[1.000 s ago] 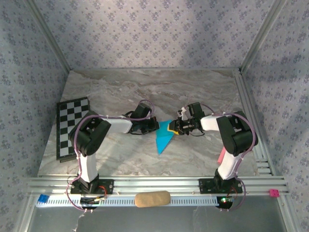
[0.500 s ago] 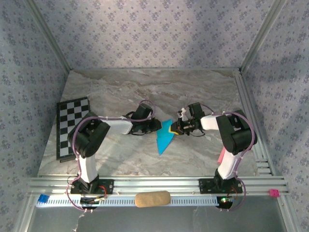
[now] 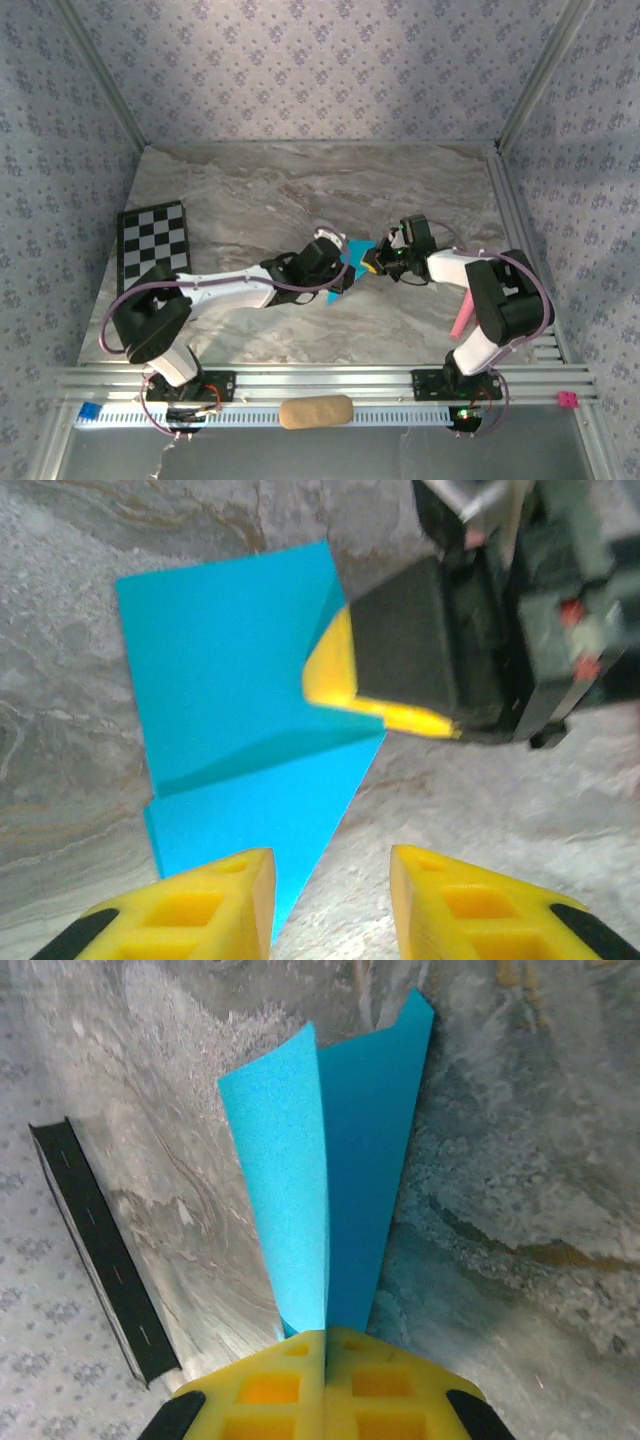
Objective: Fold a paper plane with a square sheet of paper (pick it up from the middle)
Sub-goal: Fold the wing for the fifth time at the center of the table.
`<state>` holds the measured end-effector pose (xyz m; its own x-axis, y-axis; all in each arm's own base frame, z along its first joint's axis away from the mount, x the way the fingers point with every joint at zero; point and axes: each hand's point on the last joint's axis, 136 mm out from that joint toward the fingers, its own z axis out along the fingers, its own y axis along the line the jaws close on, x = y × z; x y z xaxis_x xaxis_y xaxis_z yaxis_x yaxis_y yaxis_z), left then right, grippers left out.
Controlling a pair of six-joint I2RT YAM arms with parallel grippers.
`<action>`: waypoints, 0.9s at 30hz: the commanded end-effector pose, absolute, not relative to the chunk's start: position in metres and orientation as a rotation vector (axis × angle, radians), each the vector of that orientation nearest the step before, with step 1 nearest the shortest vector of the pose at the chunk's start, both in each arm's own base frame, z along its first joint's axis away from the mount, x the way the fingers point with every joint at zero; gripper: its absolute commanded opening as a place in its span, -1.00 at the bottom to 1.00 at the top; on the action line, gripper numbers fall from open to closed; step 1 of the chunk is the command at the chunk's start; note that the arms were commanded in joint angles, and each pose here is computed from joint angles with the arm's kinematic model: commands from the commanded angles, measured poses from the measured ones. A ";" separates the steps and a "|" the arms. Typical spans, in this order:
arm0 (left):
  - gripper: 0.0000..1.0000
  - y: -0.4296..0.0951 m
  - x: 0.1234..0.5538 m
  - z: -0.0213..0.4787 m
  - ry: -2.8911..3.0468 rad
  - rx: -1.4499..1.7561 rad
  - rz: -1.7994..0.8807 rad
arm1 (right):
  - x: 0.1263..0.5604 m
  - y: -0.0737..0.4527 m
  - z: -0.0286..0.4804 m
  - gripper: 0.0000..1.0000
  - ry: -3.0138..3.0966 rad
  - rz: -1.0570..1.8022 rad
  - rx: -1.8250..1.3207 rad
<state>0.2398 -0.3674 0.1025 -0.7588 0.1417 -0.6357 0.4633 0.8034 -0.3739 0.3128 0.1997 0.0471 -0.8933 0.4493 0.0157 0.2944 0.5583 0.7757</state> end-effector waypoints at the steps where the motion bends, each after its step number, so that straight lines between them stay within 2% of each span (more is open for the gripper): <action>1: -0.23 -0.360 0.233 0.076 2.391 0.622 -0.487 | 0.313 0.194 0.051 -0.94 2.581 1.211 0.750; 9: -0.16 -0.375 0.229 0.058 2.352 0.855 -0.242 | 0.310 0.197 0.050 -0.94 2.595 1.238 0.742; 18: -0.16 -0.372 0.234 0.047 2.360 0.849 -0.136 | 0.311 0.198 0.050 -0.93 2.593 1.246 0.750; 22: -0.21 -0.372 0.234 0.040 2.368 0.858 -0.123 | 0.312 0.199 0.050 -0.93 2.590 1.259 0.755; 27: -0.40 -0.372 0.236 0.036 2.372 0.865 -0.097 | 0.312 0.199 0.049 -0.93 2.594 1.257 0.752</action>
